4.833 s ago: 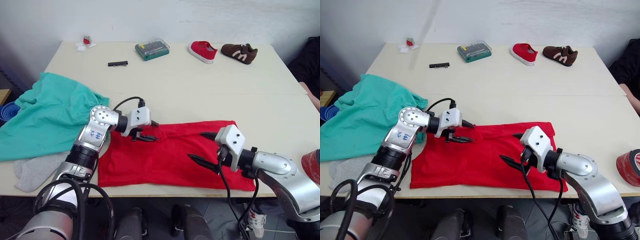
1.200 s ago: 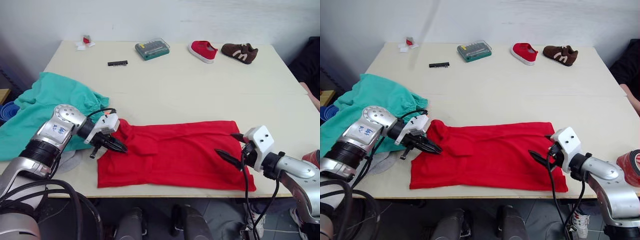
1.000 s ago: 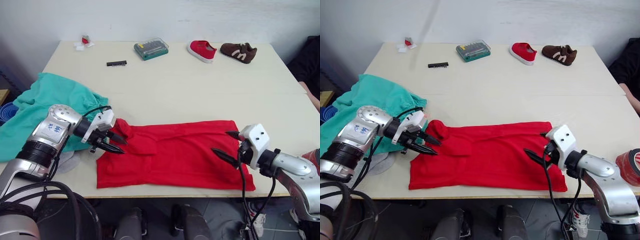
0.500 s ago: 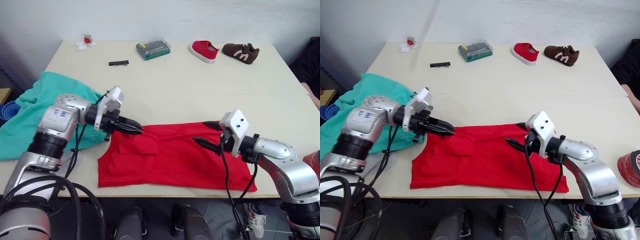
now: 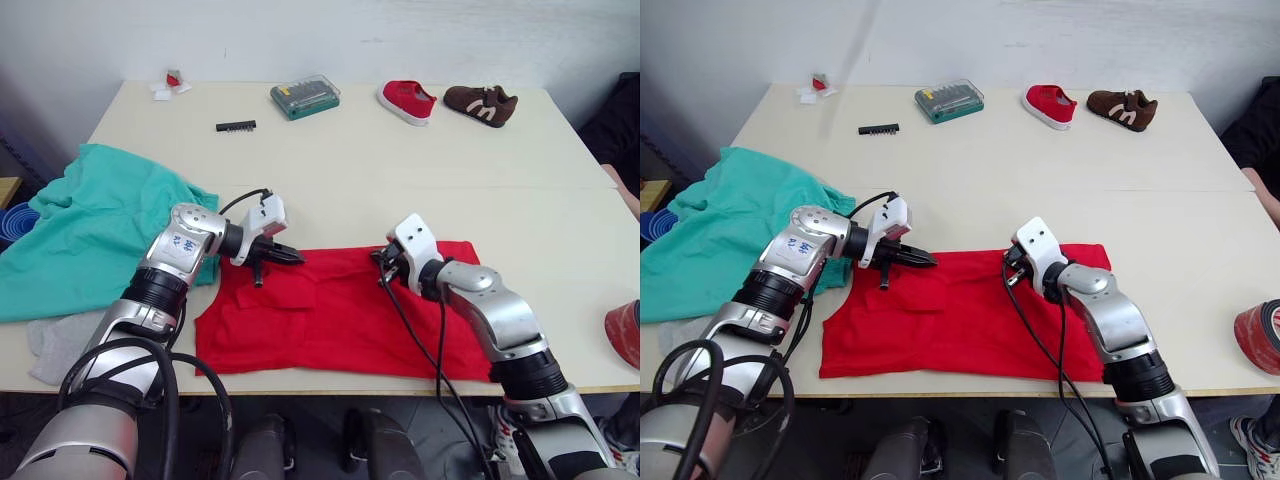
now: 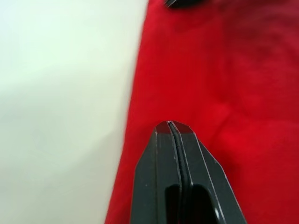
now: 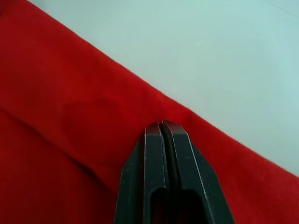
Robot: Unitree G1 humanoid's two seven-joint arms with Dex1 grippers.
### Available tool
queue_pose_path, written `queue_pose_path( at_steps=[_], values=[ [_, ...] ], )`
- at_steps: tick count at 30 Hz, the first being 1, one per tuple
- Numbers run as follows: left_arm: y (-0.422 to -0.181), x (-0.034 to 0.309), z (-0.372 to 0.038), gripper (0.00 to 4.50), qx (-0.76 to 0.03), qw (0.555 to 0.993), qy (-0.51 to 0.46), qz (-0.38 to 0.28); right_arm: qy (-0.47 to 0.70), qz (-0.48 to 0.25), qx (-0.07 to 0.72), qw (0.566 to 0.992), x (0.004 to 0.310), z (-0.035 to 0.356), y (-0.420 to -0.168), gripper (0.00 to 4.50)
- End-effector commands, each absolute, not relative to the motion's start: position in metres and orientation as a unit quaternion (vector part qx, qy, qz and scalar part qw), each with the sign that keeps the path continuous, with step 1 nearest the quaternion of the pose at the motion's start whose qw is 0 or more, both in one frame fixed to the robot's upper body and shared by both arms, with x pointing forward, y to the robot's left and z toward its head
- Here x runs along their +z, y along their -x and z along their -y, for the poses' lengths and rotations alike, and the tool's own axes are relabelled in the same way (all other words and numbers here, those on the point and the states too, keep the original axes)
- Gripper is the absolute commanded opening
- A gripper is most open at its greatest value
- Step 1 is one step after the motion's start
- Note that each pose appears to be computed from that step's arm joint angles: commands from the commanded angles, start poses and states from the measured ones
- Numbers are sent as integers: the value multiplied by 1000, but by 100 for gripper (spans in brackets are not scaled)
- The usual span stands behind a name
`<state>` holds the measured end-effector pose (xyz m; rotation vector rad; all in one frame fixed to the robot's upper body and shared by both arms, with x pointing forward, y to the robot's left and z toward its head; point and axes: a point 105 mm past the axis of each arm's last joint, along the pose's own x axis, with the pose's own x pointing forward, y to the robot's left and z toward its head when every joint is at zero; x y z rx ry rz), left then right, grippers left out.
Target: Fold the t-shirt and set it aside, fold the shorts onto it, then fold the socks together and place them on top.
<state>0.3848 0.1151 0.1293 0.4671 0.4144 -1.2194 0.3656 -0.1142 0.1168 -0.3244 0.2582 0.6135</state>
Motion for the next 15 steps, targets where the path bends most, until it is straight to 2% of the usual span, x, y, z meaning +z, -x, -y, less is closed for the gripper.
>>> queue_pose_path(
  at_steps=[1,4,8,11,15],
  values=[
    [-393,135,-125,0,-532,793,-238,-180,174,-142,241,944,110,140,-370,6],
    [-390,132,-139,0,-522,793,-250,-191,172,-155,190,954,106,164,-369,6],
    [-382,128,-172,0,-491,802,-272,-204,162,-170,76,969,101,222,-360,6],
    [-381,133,-180,0,-473,816,-269,-195,160,-166,44,972,102,241,-354,6],
    [-392,144,-180,0,-442,850,-239,-161,158,-154,23,975,103,251,-349,6]
  ],
)
